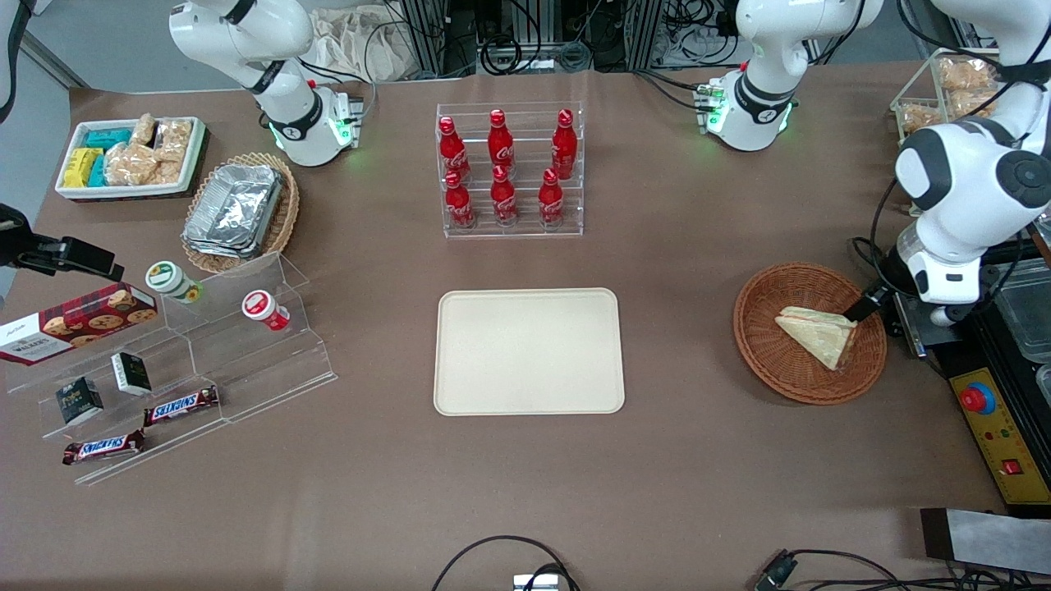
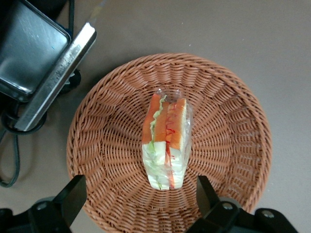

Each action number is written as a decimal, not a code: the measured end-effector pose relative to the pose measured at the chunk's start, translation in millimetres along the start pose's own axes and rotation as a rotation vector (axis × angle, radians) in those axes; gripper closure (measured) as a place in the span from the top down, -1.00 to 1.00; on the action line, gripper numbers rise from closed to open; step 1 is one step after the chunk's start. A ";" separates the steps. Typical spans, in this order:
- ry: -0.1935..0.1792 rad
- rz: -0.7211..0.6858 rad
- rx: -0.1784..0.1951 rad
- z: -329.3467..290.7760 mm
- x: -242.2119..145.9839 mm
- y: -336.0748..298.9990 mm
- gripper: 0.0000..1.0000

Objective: Place sandwich from basket to tray
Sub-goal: 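Lower the open left gripper around the sandwich and close it, then lift the sandwich out of the basket with the left gripper, then carry the sandwich over the cream tray and lower it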

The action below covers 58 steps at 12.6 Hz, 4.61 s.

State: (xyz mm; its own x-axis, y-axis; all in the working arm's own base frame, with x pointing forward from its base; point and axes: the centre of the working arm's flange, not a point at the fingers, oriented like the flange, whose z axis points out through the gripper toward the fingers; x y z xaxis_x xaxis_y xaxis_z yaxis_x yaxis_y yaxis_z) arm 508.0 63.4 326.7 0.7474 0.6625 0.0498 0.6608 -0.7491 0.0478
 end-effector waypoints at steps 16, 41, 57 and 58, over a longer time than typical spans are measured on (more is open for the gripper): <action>0.040 -0.045 -0.023 72.3 2.8 6.9 0.49; 0.004 0.844 0.111 -142.1 -125.6 169.9 -0.71; 0.004 0.774 0.097 -49.5 -284.1 356.2 -0.71; -0.001 0.769 0.097 -40.7 -287.1 362.3 -0.70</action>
State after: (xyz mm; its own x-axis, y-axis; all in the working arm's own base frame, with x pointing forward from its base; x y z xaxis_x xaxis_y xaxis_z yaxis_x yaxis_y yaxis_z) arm 529.9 -398.1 370.4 0.9985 -0.0436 0.0325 -0.0406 -0.9953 -0.0876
